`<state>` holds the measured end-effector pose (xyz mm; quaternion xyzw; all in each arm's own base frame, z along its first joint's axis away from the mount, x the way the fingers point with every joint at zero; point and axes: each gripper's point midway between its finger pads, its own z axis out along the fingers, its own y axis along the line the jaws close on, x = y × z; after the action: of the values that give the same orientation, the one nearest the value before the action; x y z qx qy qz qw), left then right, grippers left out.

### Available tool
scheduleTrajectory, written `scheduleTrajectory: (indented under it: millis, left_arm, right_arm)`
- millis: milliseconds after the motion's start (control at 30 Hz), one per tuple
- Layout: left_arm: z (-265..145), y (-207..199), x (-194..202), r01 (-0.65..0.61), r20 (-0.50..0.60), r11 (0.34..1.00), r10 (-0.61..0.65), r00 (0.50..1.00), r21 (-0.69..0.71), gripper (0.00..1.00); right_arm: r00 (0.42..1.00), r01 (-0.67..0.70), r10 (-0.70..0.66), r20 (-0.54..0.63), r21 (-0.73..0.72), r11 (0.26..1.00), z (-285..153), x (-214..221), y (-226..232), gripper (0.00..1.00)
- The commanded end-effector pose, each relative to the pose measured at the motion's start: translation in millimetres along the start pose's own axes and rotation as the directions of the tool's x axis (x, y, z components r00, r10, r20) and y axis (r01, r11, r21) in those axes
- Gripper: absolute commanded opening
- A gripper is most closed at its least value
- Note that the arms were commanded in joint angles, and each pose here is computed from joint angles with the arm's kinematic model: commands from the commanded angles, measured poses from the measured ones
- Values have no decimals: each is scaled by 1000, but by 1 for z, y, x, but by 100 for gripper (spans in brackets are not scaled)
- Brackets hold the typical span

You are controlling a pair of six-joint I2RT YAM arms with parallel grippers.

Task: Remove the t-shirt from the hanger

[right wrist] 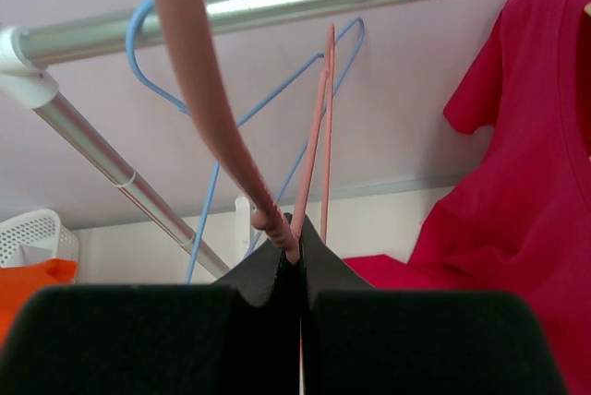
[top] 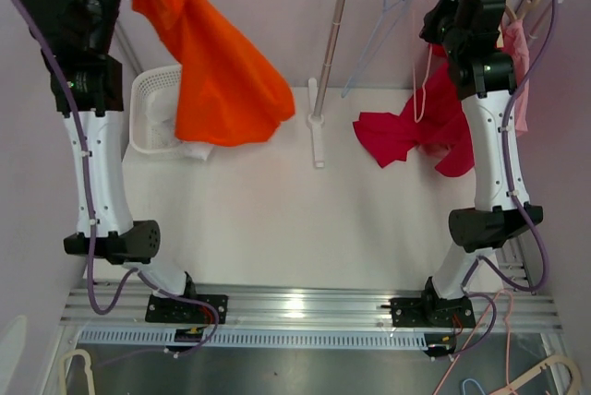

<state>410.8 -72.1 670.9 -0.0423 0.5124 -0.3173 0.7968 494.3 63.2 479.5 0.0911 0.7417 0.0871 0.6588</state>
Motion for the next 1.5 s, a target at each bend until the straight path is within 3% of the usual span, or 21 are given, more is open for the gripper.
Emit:
scheduleTrajectory:
  millis: [0, 67, 267, 467, 533, 667, 700, 833, 933, 1000, 1133, 1233, 1267, 1300, 1333, 1367, 1433, 1467]
  left_arm:
    - [-15, 33, -63, -26, 215, 997, 41, 976, -70, 1]
    - [-18, 75, -64, -47, 200, 988, 76, 977, -145, 1]
    - [-8, 177, 2, -52, 59, 940, 76, 995, -336, 1]
    - [4, 264, 81, 16, -54, 890, -46, 997, -456, 1]
    - [2, 286, 100, 43, -66, 859, -89, 994, -510, 1]
    - [-23, 347, 165, 114, -87, 717, -238, 967, -687, 1]
    - [-35, 364, 190, 125, -104, 663, -295, 950, -738, 1]
    - [-62, 395, 246, 84, -181, 552, -408, 895, -830, 2]
    - [-97, 416, 298, 61, -211, 443, -537, 817, -894, 18]
    - [-110, 415, 323, 66, -237, 425, -621, 747, -903, 13]
    - [-132, 419, 350, 29, -266, 393, -673, 690, -919, 15]
    - [-130, 410, 348, 37, -290, 431, -667, 686, -902, 30]
    - [-124, 402, 336, 48, -295, 453, -653, 698, -890, 50]
    - [-122, 398, 330, 50, -295, 459, -646, 704, -887, 61]
    - [-116, 392, 319, 51, -302, 480, -628, 717, -876, 80]
    - [-114, 383, 300, 23, -310, 484, -596, 740, -875, 99]
    - [-99, 367, 272, 2, -326, 521, -537, 778, -853, 99]
    - [-97, 360, 262, -25, -348, 541, -504, 790, -840, 100]
  right_arm:
    - [990, 10, -8, 142, -13, 1000, 1, -42, 1, 0]
    - [985, 1, 1, 171, -14, 1000, 9, -48, 0, 0]
    - [989, -35, 40, 141, -39, 999, 51, -36, -6, 0]
    - [989, -57, 65, 133, -67, 996, 78, -23, -12, 0]
    - [987, -51, 63, 149, -81, 995, 81, -26, -9, 0]
    - [984, -73, 92, 151, -132, 989, 88, -26, -6, 0]
    - [984, -77, 99, 147, -151, 986, 86, -28, -4, 0]
    - [988, -105, 123, 94, -179, 978, 91, -13, 0, 0]
    - [990, -126, 136, 39, -198, 972, 97, 5, 2, 0]
    - [990, -136, 140, 3, -217, 967, 98, 15, 5, 0]
    - [988, -152, 137, -75, -248, 957, 99, 37, 10, 0]
    - [987, -147, 124, -103, -266, 953, 94, 41, 13, 0]
    - [986, -150, 124, -110, -271, 951, 92, 42, 14, 0]
    - [986, -152, 124, -116, -277, 949, 91, 42, 14, 0]
    - [985, -154, 125, -118, -284, 946, 89, 41, 14, 0]
    - [984, -156, 125, -124, -293, 943, 85, 40, 16, 5]
    - [985, -154, 122, -123, -293, 944, 80, 37, 16, 18]
    - [987, -146, 118, -111, -292, 945, 75, 31, 17, 35]
